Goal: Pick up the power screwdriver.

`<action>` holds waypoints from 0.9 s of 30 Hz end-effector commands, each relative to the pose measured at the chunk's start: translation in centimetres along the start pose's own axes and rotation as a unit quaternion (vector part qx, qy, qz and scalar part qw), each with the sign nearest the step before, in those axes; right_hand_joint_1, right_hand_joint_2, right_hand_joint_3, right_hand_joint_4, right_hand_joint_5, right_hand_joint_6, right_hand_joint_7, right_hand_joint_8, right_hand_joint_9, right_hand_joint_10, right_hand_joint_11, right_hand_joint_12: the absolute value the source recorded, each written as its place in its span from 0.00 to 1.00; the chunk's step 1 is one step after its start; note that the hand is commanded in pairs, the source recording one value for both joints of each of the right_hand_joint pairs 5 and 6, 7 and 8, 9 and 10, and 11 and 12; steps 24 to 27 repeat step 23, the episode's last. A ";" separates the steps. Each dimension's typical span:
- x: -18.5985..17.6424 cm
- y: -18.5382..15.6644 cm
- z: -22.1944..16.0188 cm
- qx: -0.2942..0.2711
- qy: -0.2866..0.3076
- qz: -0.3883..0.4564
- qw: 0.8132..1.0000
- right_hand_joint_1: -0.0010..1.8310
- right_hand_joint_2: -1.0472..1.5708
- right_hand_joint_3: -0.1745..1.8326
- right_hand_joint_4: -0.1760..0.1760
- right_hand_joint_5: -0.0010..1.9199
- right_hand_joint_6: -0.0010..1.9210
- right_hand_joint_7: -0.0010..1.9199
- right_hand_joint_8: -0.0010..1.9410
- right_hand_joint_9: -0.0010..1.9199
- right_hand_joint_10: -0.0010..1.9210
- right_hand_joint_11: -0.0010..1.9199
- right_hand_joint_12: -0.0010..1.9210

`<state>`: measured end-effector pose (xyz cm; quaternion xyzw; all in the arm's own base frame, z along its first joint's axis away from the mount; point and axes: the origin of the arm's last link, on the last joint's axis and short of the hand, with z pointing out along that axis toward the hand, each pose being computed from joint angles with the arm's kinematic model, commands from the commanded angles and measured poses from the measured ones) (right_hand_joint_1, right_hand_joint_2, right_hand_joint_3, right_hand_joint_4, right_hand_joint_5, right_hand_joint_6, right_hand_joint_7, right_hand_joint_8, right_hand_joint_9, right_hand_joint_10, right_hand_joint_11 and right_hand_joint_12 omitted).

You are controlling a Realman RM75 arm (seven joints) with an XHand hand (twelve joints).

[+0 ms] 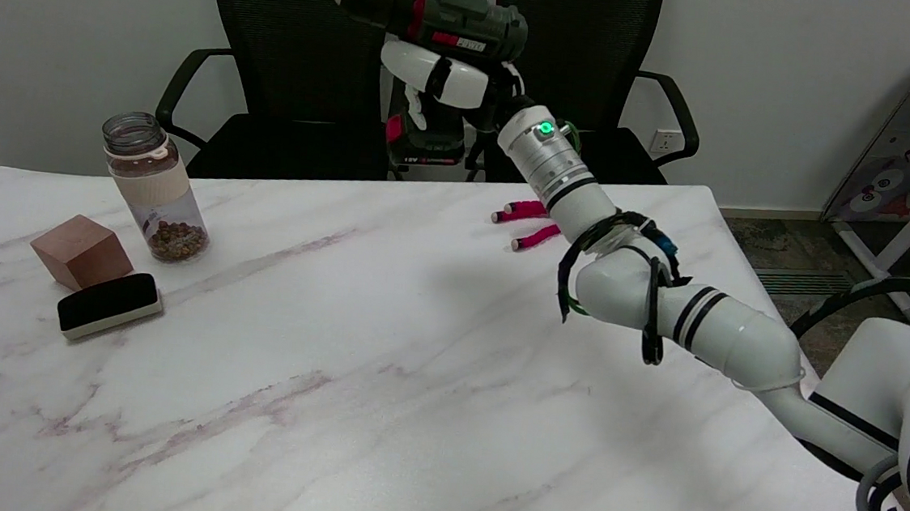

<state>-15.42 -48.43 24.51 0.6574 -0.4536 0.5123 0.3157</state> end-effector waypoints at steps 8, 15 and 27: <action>0.7 -0.8 -0.8 -0.001 -0.006 -0.002 1.000 0.48 0.66 0.48 1.00 0.90 0.90 0.90 0.89 1.00 1.00 1.00 1.00; -0.7 -0.5 -1.6 -0.003 -0.020 0.013 1.000 0.47 0.66 0.48 1.00 0.88 0.88 0.88 0.87 1.00 1.00 1.00 1.00; -2.1 0.1 -2.6 -0.008 -0.023 0.048 0.999 0.47 0.66 0.48 1.00 0.87 0.86 0.87 0.86 1.00 1.00 1.00 1.00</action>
